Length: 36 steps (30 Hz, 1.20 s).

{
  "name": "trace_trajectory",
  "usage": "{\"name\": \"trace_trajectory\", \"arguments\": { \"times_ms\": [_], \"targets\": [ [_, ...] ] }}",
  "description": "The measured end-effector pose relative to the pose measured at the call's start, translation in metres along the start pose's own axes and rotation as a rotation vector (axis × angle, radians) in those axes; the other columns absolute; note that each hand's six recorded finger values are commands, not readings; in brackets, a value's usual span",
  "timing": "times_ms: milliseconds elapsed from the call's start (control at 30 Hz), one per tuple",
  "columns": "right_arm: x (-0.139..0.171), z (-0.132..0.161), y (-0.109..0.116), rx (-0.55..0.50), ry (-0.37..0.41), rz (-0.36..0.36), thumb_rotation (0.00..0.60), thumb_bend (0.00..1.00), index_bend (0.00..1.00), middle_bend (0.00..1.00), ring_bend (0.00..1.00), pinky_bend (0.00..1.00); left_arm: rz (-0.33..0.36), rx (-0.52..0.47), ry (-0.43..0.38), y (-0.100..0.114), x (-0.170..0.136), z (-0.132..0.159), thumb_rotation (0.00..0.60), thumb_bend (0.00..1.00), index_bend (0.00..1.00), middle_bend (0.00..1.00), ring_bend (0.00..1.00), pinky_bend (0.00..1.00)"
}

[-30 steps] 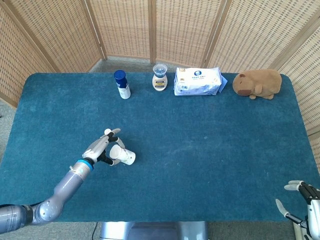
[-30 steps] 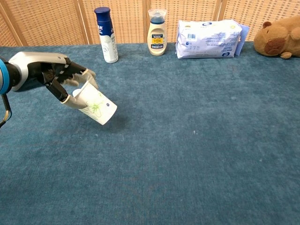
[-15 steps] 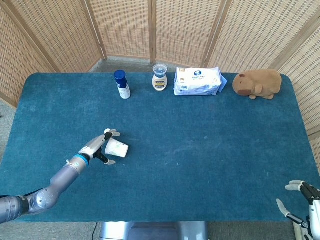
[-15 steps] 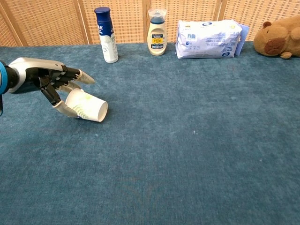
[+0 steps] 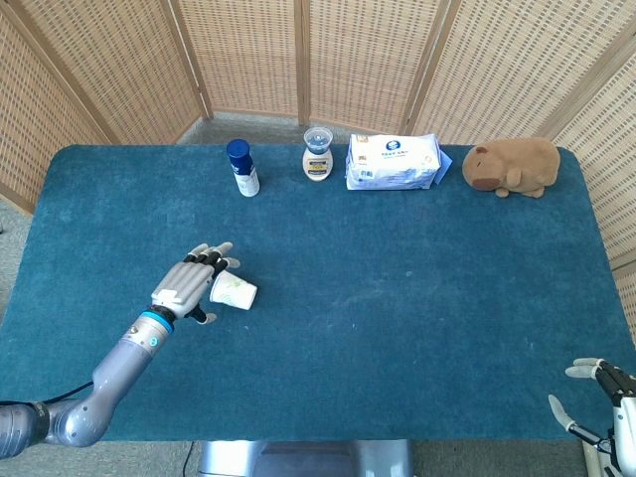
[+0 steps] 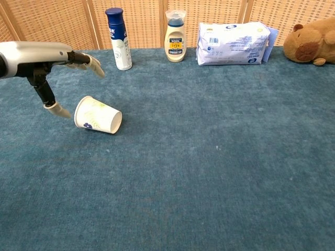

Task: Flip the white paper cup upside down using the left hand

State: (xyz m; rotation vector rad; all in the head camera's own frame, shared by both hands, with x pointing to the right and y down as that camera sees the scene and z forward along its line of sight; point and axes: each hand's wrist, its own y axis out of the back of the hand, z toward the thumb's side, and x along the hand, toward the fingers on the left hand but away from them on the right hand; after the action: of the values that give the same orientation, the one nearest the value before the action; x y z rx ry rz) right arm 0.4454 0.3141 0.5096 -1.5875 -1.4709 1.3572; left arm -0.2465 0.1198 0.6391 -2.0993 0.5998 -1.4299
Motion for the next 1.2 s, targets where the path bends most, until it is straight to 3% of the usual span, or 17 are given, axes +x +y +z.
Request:
{"name": "trace_trajectory", "arguments": {
  "times_ms": [133, 467, 833, 1200],
  "targets": [
    [0.001, -0.002, 0.000, 0.001, -0.005, -0.003, 0.429, 0.32, 0.43, 0.37, 0.36, 0.36, -0.006, 0.135, -0.013, -0.010, 0.003, 0.012, 0.600, 0.17, 0.20, 0.01, 0.00, 0.01],
    [0.006, -0.011, 0.006, 0.003, -0.029, -0.019, 0.428, 0.32, 0.43, 0.37, 0.36, 0.36, -0.036, 0.338, 0.005, -0.042, 0.030, 0.036, 0.600, 0.18, 0.21, 0.01, 0.00, 0.01],
    [0.008, -0.015, 0.010, 0.008, -0.043, -0.026, 0.430, 0.32, 0.43, 0.37, 0.36, 0.37, -0.025, 0.365, 0.064, -0.047, 0.050, 0.036, 0.600, 0.19, 0.22, 0.01, 0.00, 0.01],
    [0.011, -0.017, 0.013, 0.007, -0.051, -0.036, 0.430, 0.32, 0.43, 0.37, 0.36, 0.37, 0.009, 0.403, 0.061, -0.052, 0.055, 0.039, 0.600, 0.25, 0.45, 0.01, 0.00, 0.01]
  ]
}}
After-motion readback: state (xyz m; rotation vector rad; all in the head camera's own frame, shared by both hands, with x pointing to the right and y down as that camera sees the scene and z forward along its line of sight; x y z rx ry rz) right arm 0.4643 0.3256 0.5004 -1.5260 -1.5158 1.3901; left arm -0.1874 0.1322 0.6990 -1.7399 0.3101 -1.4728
